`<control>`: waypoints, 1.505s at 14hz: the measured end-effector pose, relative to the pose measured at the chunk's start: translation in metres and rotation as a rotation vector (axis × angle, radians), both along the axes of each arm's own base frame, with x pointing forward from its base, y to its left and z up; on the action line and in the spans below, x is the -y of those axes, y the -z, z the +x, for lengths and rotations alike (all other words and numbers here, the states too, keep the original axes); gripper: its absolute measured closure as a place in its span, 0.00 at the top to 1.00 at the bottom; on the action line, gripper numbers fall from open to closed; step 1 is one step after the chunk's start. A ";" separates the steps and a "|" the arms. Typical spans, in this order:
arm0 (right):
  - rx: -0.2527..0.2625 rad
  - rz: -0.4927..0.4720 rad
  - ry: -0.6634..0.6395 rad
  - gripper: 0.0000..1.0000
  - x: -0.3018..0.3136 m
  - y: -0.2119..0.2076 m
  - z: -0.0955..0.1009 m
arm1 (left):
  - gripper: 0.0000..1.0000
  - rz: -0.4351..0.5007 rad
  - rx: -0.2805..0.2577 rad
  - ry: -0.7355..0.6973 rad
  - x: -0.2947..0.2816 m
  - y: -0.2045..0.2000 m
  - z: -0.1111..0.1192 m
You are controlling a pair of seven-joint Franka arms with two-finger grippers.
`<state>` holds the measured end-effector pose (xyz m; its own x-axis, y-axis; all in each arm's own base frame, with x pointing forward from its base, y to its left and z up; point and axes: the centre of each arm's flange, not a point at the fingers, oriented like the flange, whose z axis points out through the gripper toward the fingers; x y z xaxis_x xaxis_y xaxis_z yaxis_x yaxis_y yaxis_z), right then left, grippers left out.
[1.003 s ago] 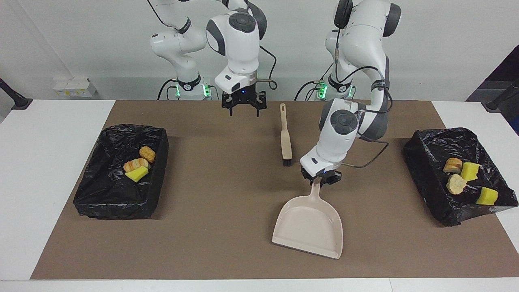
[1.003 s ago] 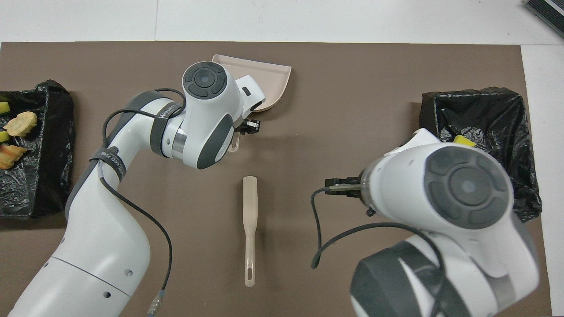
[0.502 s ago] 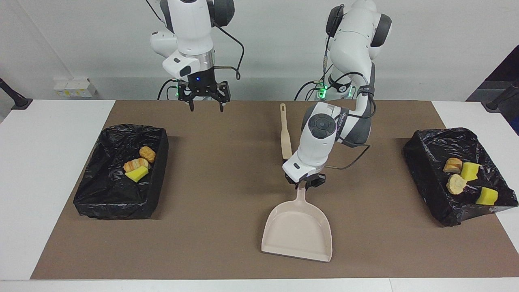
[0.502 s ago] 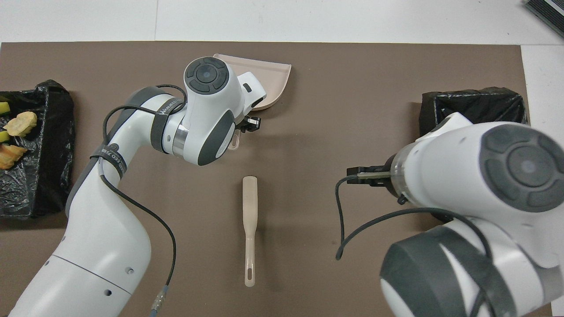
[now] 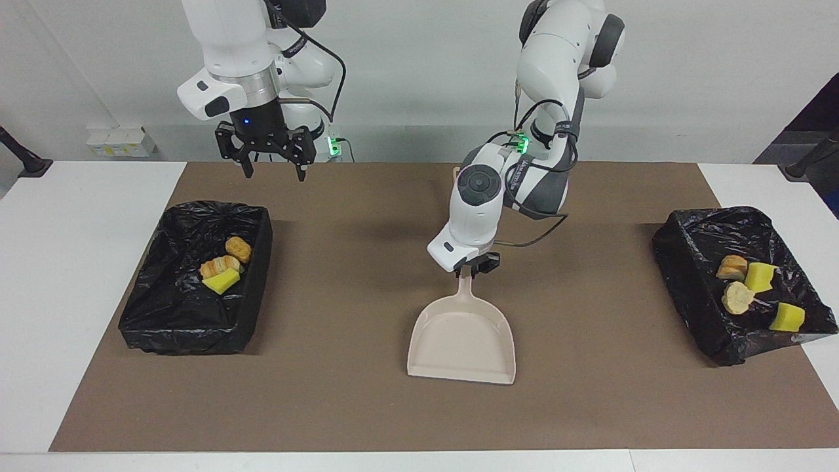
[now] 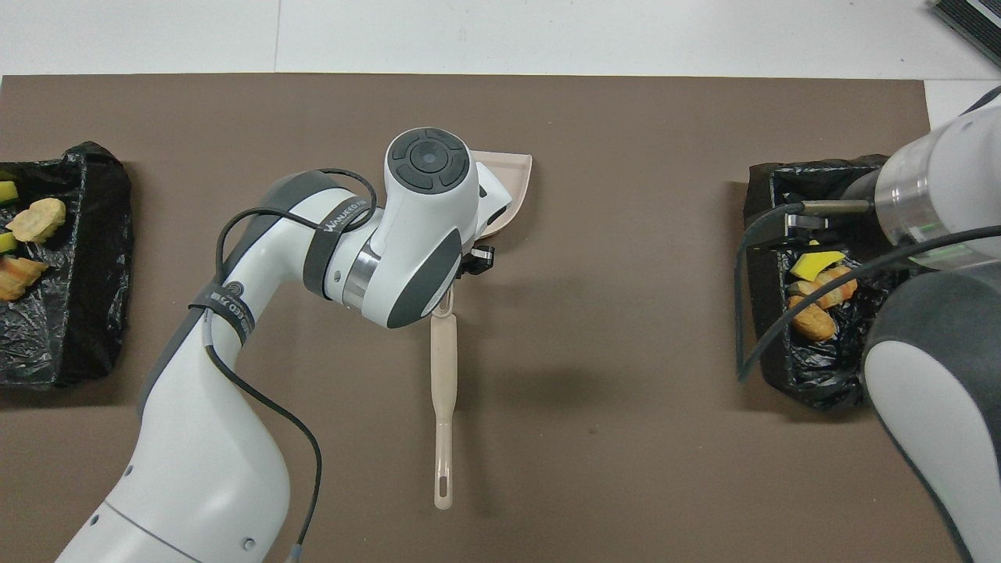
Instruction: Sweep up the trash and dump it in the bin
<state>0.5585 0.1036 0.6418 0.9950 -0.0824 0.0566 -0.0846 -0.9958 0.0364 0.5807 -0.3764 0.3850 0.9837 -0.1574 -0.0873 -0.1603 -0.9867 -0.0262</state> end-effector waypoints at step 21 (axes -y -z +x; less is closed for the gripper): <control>-0.019 -0.019 0.026 1.00 0.035 0.017 -0.012 | 1.00 -0.048 0.063 -0.013 -0.335 -0.185 0.013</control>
